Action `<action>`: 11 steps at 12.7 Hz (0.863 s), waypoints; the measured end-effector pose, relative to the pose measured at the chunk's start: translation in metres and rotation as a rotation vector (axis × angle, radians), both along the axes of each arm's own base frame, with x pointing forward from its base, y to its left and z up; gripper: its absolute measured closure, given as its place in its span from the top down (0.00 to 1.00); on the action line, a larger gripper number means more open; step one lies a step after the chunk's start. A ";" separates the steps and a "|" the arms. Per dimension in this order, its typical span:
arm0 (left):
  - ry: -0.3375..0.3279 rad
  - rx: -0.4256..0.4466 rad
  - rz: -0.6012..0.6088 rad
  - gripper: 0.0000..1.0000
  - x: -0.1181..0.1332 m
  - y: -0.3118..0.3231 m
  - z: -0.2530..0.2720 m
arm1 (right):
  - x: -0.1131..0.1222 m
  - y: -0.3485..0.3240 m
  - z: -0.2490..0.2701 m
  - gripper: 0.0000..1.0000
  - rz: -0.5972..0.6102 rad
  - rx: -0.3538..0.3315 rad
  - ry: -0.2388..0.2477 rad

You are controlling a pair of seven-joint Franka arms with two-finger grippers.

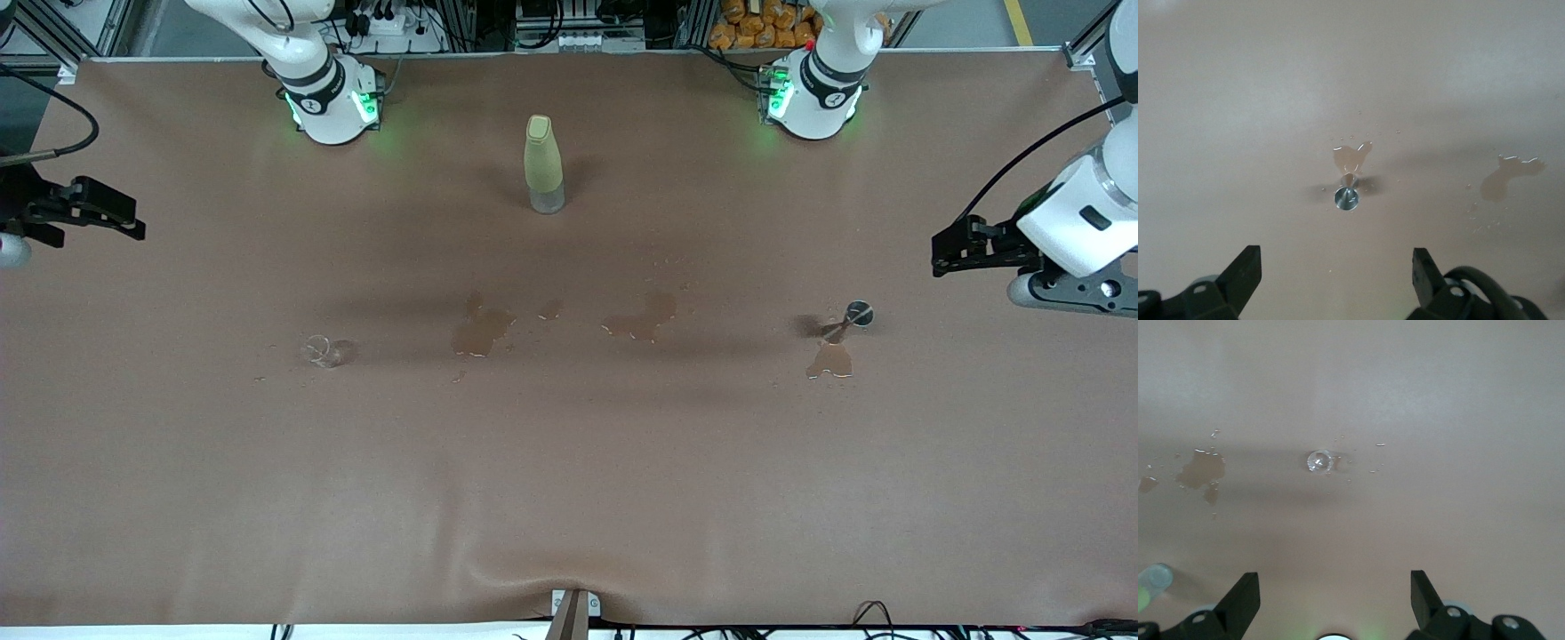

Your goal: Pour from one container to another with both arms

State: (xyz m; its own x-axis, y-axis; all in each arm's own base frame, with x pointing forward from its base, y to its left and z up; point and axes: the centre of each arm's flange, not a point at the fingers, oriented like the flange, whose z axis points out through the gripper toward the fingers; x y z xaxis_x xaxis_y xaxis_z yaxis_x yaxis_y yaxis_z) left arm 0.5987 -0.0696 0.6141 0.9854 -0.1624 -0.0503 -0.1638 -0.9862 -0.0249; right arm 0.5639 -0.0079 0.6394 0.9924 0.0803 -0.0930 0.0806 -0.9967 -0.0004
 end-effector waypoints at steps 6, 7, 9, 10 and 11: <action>0.048 -0.023 0.014 1.00 -0.009 0.010 -0.013 | 0.001 -0.012 0.001 1.00 -0.025 -0.014 -0.014; 0.050 -0.024 0.014 1.00 -0.011 0.010 -0.013 | 0.001 -0.012 0.001 1.00 -0.025 -0.014 -0.014; 0.047 -0.026 0.011 1.00 -0.013 0.008 -0.011 | 0.001 -0.014 0.001 1.00 -0.029 -0.015 -0.014; 0.046 -0.026 0.009 1.00 -0.013 0.008 -0.010 | 0.001 -0.017 0.001 1.00 -0.033 -0.015 -0.014; 0.045 -0.026 0.008 1.00 -0.013 0.007 -0.010 | 0.001 -0.018 0.001 1.00 -0.036 -0.014 -0.014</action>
